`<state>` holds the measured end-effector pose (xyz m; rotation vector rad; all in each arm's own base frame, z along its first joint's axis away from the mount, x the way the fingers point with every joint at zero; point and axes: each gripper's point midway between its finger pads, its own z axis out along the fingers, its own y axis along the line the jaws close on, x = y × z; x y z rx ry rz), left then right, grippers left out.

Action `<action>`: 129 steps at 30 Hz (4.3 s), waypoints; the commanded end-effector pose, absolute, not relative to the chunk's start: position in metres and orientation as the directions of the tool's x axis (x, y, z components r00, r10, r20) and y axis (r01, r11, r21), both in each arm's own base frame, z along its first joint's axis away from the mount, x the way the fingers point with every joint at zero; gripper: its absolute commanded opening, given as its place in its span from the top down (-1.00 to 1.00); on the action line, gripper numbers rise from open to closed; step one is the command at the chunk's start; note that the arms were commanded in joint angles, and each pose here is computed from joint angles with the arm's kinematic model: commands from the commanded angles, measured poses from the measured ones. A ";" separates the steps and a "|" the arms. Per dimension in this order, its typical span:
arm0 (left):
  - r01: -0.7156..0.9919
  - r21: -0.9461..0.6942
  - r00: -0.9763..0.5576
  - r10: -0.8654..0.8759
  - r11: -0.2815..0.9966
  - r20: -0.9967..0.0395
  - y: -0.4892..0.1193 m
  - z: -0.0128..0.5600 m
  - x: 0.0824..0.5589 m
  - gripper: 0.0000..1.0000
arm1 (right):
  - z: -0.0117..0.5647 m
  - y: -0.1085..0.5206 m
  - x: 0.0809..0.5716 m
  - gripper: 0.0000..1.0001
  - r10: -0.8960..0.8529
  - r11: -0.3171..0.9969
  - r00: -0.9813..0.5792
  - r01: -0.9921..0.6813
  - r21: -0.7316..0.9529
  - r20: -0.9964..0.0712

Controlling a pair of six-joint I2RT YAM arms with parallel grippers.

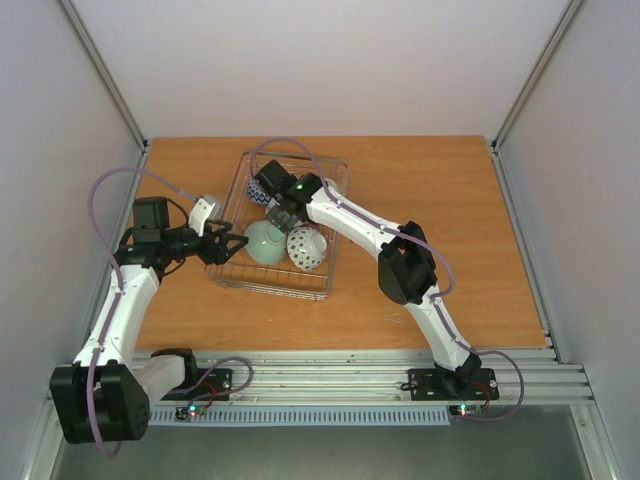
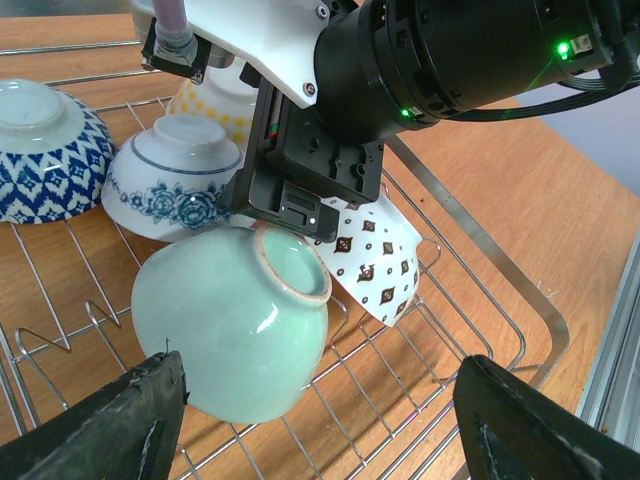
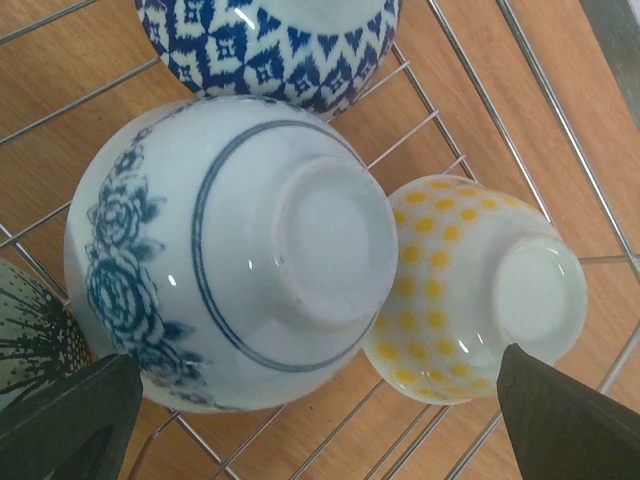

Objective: Load the bowls into the dish rack

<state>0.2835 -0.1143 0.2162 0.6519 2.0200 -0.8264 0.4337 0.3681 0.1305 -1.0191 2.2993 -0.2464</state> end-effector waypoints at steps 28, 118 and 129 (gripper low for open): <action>0.640 -0.236 -0.474 0.134 0.732 -0.870 -0.099 0.220 0.298 -0.49 | 0.213 0.320 0.435 -0.97 -0.422 0.881 -0.589 -0.444 -0.161 -0.689; 0.229 -0.198 -0.793 0.065 0.953 -0.606 -0.041 0.108 0.355 -0.84 | 0.192 0.161 0.273 -0.97 -0.026 0.984 -0.680 -0.146 0.101 -0.733; 0.362 -0.217 -0.784 0.170 0.907 -0.598 -0.081 0.104 0.346 -0.84 | 0.195 0.148 0.273 -0.98 -0.022 0.992 -0.665 -0.106 0.066 -0.747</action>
